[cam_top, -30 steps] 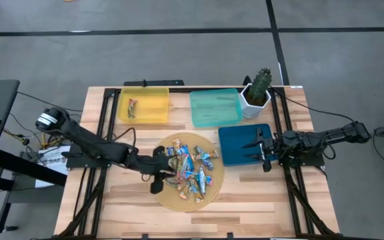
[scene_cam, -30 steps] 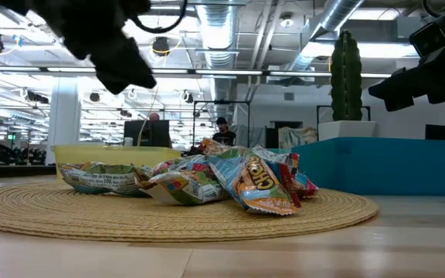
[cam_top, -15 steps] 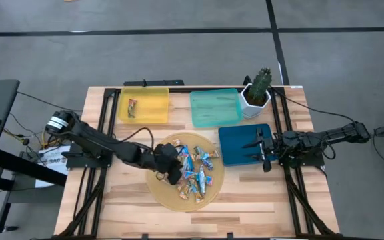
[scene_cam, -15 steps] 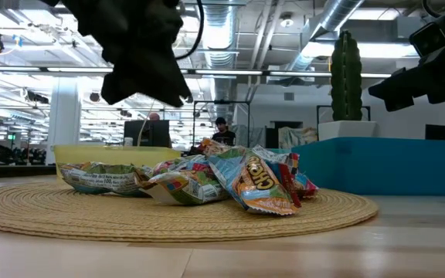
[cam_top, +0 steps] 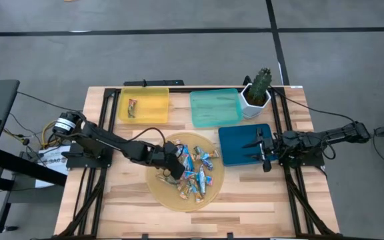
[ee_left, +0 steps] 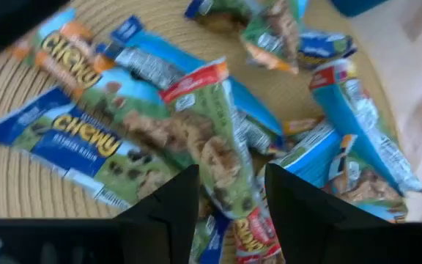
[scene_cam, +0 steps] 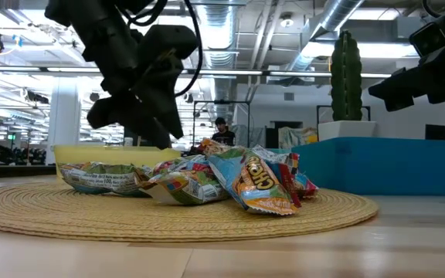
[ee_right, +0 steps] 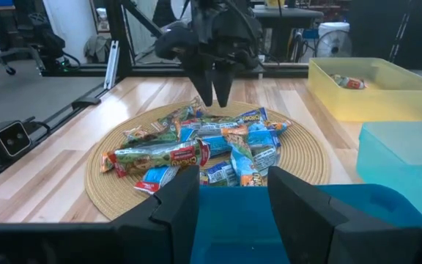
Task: Pick and place Granola Bars by type
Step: Put the red granola bar into the yellow bin
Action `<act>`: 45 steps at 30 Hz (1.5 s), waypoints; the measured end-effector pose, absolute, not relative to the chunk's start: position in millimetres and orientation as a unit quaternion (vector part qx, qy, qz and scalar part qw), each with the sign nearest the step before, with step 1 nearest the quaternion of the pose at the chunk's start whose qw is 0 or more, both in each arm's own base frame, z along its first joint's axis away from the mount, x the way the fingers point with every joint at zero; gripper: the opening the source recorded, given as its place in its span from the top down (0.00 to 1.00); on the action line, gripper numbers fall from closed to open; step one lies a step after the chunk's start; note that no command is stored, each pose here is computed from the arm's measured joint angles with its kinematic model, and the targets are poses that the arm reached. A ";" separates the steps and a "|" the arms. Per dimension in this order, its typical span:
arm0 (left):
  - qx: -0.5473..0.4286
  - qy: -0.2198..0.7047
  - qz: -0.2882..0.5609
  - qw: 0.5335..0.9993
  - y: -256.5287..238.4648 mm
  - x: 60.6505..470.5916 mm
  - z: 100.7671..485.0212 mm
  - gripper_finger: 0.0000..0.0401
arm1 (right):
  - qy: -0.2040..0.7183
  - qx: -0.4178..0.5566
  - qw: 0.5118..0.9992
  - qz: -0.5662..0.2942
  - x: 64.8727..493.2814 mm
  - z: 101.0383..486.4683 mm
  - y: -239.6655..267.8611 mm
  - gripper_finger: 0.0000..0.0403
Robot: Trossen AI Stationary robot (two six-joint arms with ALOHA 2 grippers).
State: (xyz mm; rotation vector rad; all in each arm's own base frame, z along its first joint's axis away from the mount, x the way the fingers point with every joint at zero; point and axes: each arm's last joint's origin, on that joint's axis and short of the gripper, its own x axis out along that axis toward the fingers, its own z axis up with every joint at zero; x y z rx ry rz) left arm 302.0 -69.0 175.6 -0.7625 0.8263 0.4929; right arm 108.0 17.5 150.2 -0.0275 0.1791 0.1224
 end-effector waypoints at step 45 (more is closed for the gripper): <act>-0.354 0.415 0.175 0.820 -73.8 323.3 141.1 0.98 | 0.089 -0.014 0.994 0.061 107.9 150.2 17.5 0.62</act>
